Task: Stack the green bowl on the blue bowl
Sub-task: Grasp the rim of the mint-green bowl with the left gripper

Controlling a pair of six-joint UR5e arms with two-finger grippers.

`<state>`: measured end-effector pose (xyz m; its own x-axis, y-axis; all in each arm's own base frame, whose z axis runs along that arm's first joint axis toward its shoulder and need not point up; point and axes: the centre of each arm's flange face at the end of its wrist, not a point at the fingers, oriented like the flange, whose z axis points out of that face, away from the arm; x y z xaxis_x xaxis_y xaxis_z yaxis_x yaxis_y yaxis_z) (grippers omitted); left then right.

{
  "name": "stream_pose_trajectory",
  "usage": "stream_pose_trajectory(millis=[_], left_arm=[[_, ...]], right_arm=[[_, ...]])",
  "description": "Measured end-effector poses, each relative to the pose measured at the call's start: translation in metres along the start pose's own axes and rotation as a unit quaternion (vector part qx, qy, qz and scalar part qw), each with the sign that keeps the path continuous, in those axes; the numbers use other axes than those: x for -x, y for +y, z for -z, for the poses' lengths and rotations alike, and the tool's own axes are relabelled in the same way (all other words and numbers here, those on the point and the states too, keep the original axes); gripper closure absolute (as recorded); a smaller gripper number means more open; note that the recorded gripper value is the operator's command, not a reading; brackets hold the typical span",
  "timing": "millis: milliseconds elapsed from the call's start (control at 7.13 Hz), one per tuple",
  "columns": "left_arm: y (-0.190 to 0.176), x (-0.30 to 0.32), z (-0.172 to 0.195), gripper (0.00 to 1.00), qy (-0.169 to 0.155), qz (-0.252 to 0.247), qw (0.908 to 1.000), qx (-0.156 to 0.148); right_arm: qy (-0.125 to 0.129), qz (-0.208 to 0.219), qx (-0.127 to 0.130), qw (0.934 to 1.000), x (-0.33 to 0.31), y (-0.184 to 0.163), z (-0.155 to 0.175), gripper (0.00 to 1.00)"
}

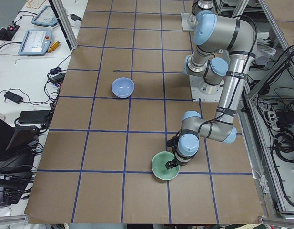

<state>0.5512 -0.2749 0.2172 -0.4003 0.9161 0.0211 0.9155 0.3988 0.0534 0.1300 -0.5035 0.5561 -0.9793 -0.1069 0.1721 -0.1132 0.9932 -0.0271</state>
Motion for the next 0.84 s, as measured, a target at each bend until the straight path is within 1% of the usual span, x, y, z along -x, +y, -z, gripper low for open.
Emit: stream_pose_trajectory(millis=[280, 421, 561, 701, 841], left_arm=[[0.002, 0.002, -0.009, 0.0, 0.003, -0.001, 1.0, -0.004], [0.003, 0.003, -0.013, 0.03, 0.004, -0.001, 1.0, -0.005], [0.003, 0.003, -0.016, 0.45, 0.006, -0.001, 1.0, -0.007], [0.004, 0.004, -0.017, 0.98, 0.005, -0.002, 1.0, -0.004], [0.007, 0.005, -0.016, 1.0, 0.0, -0.002, 1.0, 0.006]], right_arm=[[0.0, 0.0, 0.0, 1.0, 0.0, 0.0, 0.0, 0.0], [0.0, 0.0, 0.0, 1.0, 0.0, 0.0, 0.0, 0.0], [0.0, 0.0, 0.0, 1.0, 0.0, 0.0, 0.0, 0.0], [0.0, 0.0, 0.0, 1.0, 0.001, 0.0, 0.0, 0.0], [0.0, 0.001, 0.0, 1.0, 0.001, 0.0, 0.0, 0.0]])
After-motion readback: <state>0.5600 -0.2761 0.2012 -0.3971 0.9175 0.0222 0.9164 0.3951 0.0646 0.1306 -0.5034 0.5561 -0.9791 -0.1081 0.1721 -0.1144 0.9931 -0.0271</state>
